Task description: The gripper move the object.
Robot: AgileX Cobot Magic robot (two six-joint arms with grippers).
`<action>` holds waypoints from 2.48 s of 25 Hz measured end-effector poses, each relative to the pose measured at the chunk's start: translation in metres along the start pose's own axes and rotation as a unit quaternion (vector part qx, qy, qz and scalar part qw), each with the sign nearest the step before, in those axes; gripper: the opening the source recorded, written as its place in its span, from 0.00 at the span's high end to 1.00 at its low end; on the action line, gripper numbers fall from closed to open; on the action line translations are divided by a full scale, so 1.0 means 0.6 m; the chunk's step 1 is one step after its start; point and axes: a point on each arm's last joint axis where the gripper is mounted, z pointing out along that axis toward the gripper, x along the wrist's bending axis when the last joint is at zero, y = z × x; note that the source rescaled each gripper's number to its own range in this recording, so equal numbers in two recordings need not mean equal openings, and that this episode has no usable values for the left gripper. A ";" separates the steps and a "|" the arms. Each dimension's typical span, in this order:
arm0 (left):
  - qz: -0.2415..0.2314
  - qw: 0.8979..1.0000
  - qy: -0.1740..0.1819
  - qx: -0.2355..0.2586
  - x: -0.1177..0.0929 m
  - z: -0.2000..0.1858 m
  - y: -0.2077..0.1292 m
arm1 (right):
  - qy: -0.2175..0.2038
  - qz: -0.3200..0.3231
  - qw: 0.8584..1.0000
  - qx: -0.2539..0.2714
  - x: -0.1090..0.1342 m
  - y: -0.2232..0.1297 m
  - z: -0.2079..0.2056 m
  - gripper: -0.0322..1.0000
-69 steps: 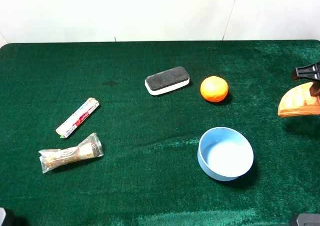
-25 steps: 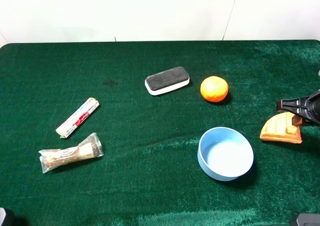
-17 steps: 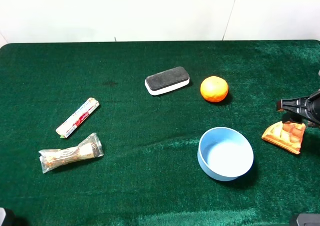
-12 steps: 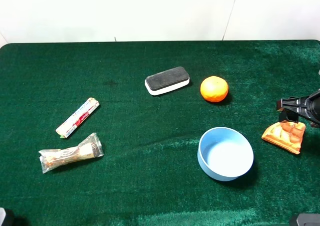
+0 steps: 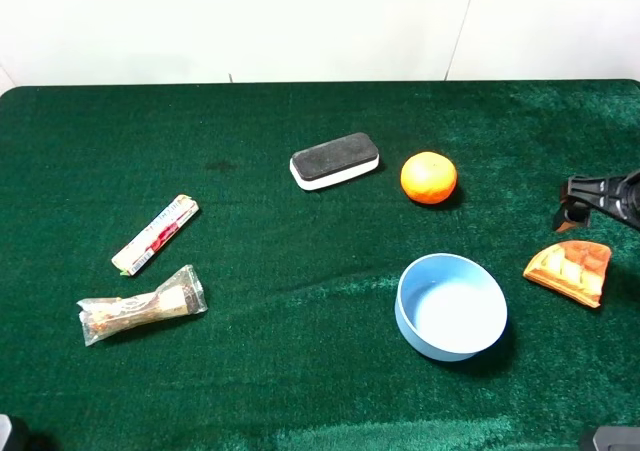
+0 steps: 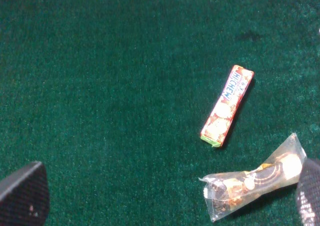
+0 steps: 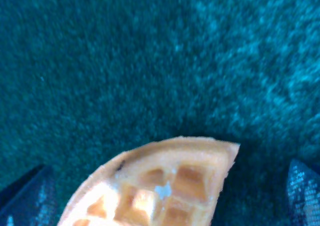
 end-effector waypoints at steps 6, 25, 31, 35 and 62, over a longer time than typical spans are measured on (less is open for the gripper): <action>0.000 1.000 0.000 0.000 0.000 0.000 0.000 | 0.005 0.002 0.999 -0.044 0.000 0.009 -0.061 0.00; 0.000 1.000 0.000 0.000 0.000 0.000 0.000 | -0.001 -0.035 0.991 -0.132 -0.039 -0.139 -0.263 0.00; 0.000 1.000 0.000 0.000 0.000 0.000 0.000 | 0.024 -0.077 0.972 -0.221 -0.045 -0.201 -0.288 0.00; 0.000 1.000 0.000 0.000 0.000 0.000 0.000 | 0.044 -0.104 0.953 -0.283 -0.044 -0.230 -0.306 0.00; 0.000 1.000 0.000 0.000 0.000 0.000 0.000 | 0.120 -0.160 0.915 -0.350 -0.027 -0.271 -0.326 0.00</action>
